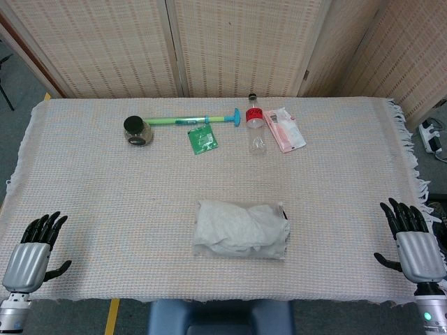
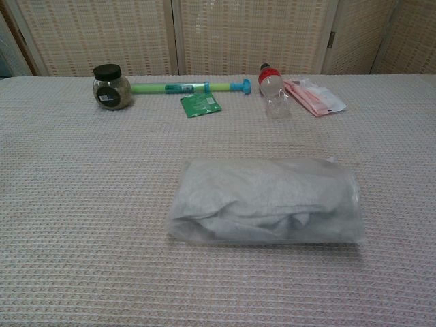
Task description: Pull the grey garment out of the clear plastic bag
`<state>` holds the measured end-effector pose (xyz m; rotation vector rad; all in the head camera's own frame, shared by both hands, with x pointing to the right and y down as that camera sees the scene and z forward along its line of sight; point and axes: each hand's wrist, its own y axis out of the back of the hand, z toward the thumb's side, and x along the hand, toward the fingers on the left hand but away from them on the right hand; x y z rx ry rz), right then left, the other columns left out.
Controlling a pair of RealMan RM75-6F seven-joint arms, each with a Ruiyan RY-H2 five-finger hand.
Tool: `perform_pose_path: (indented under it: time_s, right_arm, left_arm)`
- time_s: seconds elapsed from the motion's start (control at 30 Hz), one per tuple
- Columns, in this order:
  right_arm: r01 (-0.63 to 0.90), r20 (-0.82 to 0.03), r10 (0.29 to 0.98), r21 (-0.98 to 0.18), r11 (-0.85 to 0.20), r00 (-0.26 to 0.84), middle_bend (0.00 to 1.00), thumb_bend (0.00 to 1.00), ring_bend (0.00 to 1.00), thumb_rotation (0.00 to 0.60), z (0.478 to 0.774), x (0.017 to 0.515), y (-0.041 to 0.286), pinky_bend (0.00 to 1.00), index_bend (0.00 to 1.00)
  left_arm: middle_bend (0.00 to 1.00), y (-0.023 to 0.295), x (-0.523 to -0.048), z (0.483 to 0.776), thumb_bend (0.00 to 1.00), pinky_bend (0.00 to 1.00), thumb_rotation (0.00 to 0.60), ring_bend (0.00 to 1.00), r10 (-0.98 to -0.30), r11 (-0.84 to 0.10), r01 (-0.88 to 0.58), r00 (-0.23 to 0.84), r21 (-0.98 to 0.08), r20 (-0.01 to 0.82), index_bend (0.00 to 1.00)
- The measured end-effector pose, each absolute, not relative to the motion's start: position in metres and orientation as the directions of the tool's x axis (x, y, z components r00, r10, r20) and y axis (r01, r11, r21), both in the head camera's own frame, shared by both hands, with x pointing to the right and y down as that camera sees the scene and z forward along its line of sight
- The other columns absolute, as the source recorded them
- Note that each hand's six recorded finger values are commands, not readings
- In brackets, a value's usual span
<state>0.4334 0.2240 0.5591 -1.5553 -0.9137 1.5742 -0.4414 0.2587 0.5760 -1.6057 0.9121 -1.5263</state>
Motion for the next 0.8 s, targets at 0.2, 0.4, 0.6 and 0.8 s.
perform_pose_path:
  time_s: [0.2,0.4,0.6,0.8]
  right_arm:
    - [-0.021,-0.489,0.873,-0.872,-0.489,-0.002,0.0,0.05,0.0,0.6,0.561,0.433,0.224,0.0,0.0]
    - [-0.017,-0.482,0.876,-0.876,-0.482,0.005,0.0,0.05,0.0,0.6,0.556,0.432,0.225,0.0,0.0]
    - [-0.027,-0.482,0.876,-0.875,-0.483,-0.014,0.0,0.05,0.0,0.6,0.55,0.437,0.231,0.0,0.0]
    - [-0.037,-0.486,0.873,-0.873,-0.487,-0.03,0.0,0.05,0.0,0.6,0.55,0.441,0.233,0.0,0.0]
  left_arm:
    - [0.08,0.262,-0.441,0.581,0.21,0.13,0.6,0.01,-0.858,-0.512,-0.008,0.047,-0.859,0.511,0.11]
    - [0.14,0.266,-0.43,0.581,0.21,0.22,0.6,0.04,-0.849,-0.523,-0.011,0.093,-0.852,0.52,0.11]
    - [0.71,0.277,-0.399,0.583,0.2,0.76,0.6,0.64,-0.843,-0.518,-0.078,0.22,-0.852,0.492,0.17]
    - [1.0,0.302,-0.354,0.606,0.21,1.0,0.6,0.99,-0.799,-0.557,-0.186,0.385,-0.809,0.462,0.43]
